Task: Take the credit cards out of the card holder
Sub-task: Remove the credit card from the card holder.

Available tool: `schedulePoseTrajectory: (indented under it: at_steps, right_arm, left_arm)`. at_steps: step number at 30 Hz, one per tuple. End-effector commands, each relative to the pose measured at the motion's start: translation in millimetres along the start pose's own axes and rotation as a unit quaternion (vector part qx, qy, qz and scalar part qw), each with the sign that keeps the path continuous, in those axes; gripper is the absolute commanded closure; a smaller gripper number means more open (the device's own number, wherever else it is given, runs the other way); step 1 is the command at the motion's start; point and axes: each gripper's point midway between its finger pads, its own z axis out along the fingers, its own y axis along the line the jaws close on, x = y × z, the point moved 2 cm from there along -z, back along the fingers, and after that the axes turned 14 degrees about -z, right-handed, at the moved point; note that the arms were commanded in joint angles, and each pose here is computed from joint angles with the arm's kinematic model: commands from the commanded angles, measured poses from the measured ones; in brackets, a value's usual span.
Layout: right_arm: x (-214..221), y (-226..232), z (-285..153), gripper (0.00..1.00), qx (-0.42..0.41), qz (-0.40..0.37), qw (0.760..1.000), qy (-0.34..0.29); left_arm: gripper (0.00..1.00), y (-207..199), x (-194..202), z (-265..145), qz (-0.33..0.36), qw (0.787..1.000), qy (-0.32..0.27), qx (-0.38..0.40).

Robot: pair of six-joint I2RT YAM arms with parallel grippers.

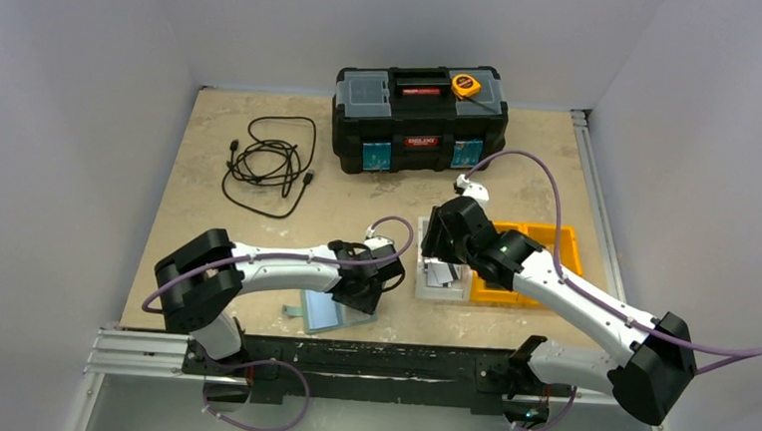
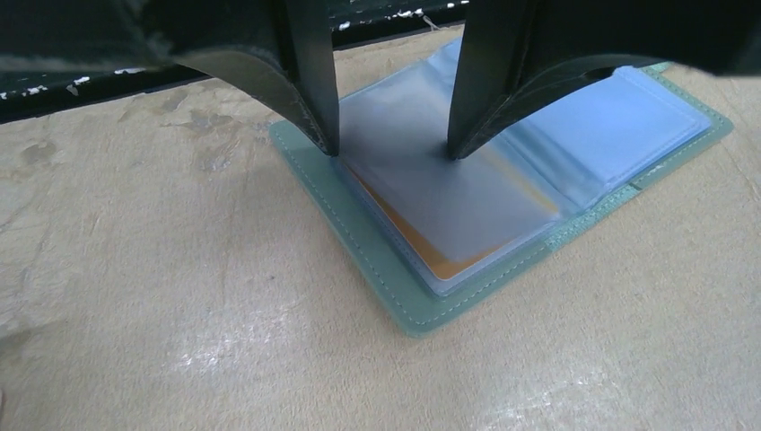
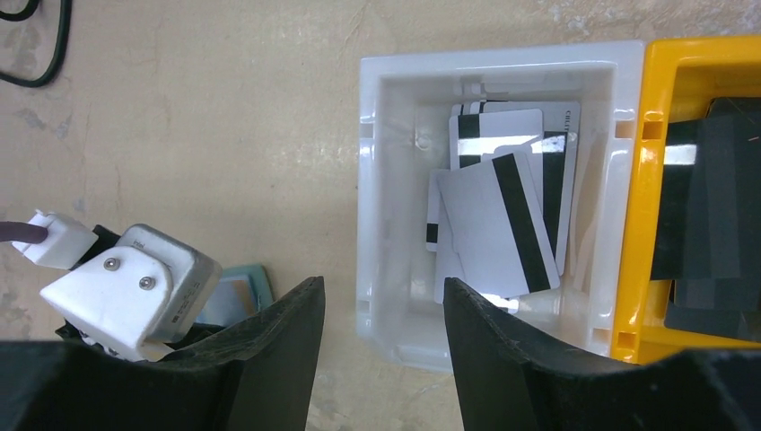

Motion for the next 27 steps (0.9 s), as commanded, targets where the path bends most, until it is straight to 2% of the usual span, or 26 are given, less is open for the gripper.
schedulePoseTrajectory:
  at_steps: [1, 7, 10, 13, 22, 27]
  right_arm:
    - [-8.6, 6.9, -2.5, 0.49, -0.019, 0.010, 1.000, -0.018]
    - [-8.6, 7.2, -4.5, 0.50, -0.024, 0.011, 0.999, -0.019]
    - [-6.1, 13.8, -6.3, 0.52, -0.046, 0.014, 0.999, -0.017]
    - [-1.1, 30.6, -9.6, 0.55, -0.093, 0.017, 0.995, -0.017]
    - [33.4, 93.5, -17.6, 0.65, -0.173, -0.004, 0.985, 0.009]
    - [53.7, 117.6, -9.3, 0.70, -0.190, -0.015, 0.981, 0.034]
  left_arm:
    - [0.57, 12.5, 1.9, 11.6, -0.006, 0.999, -0.017, -0.048]
    - [0.81, 25.6, 10.6, 21.1, -0.013, 0.997, -0.011, -0.075]
    - [0.92, 22.3, 9.0, 15.2, -0.020, 0.998, -0.016, -0.056]
    - [0.99, 16.7, 4.7, 4.3, -0.028, 0.999, -0.026, -0.028]
    - [1.00, 2.1, -8.7, -35.6, -0.072, 0.991, -0.071, 0.092]
    - [1.00, 7.6, -8.9, -42.9, -0.092, 0.984, -0.083, 0.124]
